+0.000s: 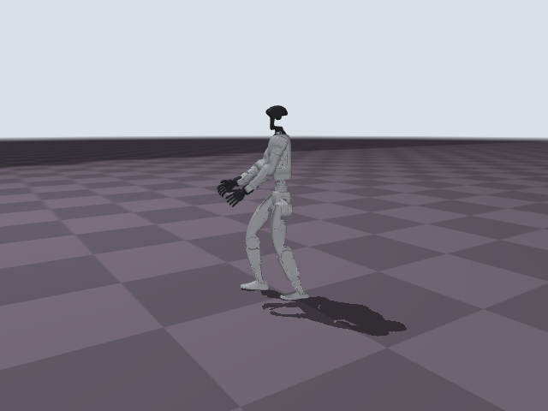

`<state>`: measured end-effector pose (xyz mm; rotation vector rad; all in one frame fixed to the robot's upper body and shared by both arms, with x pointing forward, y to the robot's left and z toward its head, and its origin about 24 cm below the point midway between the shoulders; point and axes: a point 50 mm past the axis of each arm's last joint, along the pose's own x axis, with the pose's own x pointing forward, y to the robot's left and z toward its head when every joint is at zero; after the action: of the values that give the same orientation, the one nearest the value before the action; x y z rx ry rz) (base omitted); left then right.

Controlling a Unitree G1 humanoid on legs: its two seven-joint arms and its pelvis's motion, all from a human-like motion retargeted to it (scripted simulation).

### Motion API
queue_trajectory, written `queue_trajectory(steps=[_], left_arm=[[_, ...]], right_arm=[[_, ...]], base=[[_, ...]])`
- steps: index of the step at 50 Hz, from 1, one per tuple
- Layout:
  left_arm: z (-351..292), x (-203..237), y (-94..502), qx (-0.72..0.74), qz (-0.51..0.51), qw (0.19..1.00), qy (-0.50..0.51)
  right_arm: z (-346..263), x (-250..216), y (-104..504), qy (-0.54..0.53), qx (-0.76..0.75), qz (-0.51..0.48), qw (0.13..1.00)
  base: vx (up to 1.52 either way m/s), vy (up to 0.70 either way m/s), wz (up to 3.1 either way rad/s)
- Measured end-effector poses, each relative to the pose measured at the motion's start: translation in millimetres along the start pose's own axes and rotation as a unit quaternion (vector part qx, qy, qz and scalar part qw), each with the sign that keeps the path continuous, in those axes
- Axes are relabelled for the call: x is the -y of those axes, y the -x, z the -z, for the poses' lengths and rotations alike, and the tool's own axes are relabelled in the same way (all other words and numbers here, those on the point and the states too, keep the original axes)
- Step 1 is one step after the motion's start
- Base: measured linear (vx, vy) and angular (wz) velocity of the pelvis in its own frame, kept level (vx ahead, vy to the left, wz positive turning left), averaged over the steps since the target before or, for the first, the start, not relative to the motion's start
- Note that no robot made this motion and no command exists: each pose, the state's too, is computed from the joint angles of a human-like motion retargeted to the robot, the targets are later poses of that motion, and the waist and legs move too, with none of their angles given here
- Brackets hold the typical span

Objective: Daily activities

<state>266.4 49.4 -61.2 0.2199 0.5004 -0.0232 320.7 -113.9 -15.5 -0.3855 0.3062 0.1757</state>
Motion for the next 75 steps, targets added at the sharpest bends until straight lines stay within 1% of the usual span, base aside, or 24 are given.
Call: queue_trajectory(steps=[6, 10, 15, 20, 25, 33, 38, 43, 55, 63, 65, 70, 73, 75], left_arm=[[-18.0, 14.6, 2.0, 0.05, 0.004, 0.999, -0.021], [-14.2, 22.8, 6.6, 0.054, 0.01, 0.998, -0.039], [-3.3, 24.1, 8.7, 0.041, 0.01, 0.997, -0.066], [-7.4, 21.5, 6.0, 0.052, 0.01, 0.995, -0.083], [-7.0, 24.7, 9.4, 0.057, 0.023, 0.995, -0.077], [-6.4, 31.3, 15.7, 0.057, 0.042, 0.996, -0.053], [-0.8, 35.0, 22.2, 0.052, 0.054, 0.996, -0.04], [-9.2, 31.9, 24.4, 0.066, 0.056, 0.996, -0.005], [-36.4, 0.8, 36.1, 0.104, 0.071, 0.985, 0.119], [-49.1, -10.3, 48.5, 0.137, 0.083, 0.977, 0.139], [-32.6, -4.6, 58.4, 0.119, 0.086, 0.979, 0.14], [-46.3, -8.8, 53.2, 0.133, 0.086, 0.976, 0.146], [-29.0, -0.3, 61.5, 0.107, 0.09, 0.978, 0.154], [-42.4, -4.1, 53.9, 0.118, 0.092, 0.976, 0.158]], right_arm=[[-12.0, 7.8, -7.4, 0.022, 0.007, 0.021, 0.999], [-14.4, 7.8, -10.9, 0.035, -0.001, 0.029, 0.999], [-25.4, 14.4, -20.0, 0.074, -0.011, 0.048, 0.996], [-45.9, 31.3, -30.0, 0.114, -0.014, 0.08, 0.99], [-52.2, 43.7, -32.8, 0.125, -0.026, 0.104, 0.986], [-49.6, 47.6, -32.3, 0.121, -0.036, 0.116, 0.985], [-43.3, 38.2, -28.5, 0.101, -0.023, 0.101, 0.99], [-44.0, 29.7, -19.2, 0.064, 0.03, 0.075, 0.995], [-43.0, -10.9, 47.0, -0.048, 0.157, -0.082, 0.983], [-47.7, -24.0, 76.8, -0.076, 0.186, -0.148, 0.968], [-36.0, -37.8, 87.1, -0.09, 0.17, -0.163, 0.968], [-49.0, -35.0, 83.2, -0.102, 0.182, -0.179, 0.962], [-39.0, -50.5, 89.6, -0.121, 0.161, -0.192, 0.961], [-49.4, -41.9, 81.5, -0.119, 0.172, -0.19, 0.959]], base=[[0.33, -0.14, 0.13], [0.46, -0.23, 0.15], [0.47, -0.26, 0.05], [0.38, -0.22, -0.16], [0.24, -0.12, -0.29], [0.02, -0.01, -0.09], [-0.15, 0.1, 0.01], [-0.22, 0.16, 0.08], [-0.16, 0.16, 0.09], [-0.03, 0.05, 0.07], [0.0, 0.0, 0.0], [0.02, -0.01, 0.11], [0.02, -0.01, 0.05], [0.08, -0.03, 0.29]])
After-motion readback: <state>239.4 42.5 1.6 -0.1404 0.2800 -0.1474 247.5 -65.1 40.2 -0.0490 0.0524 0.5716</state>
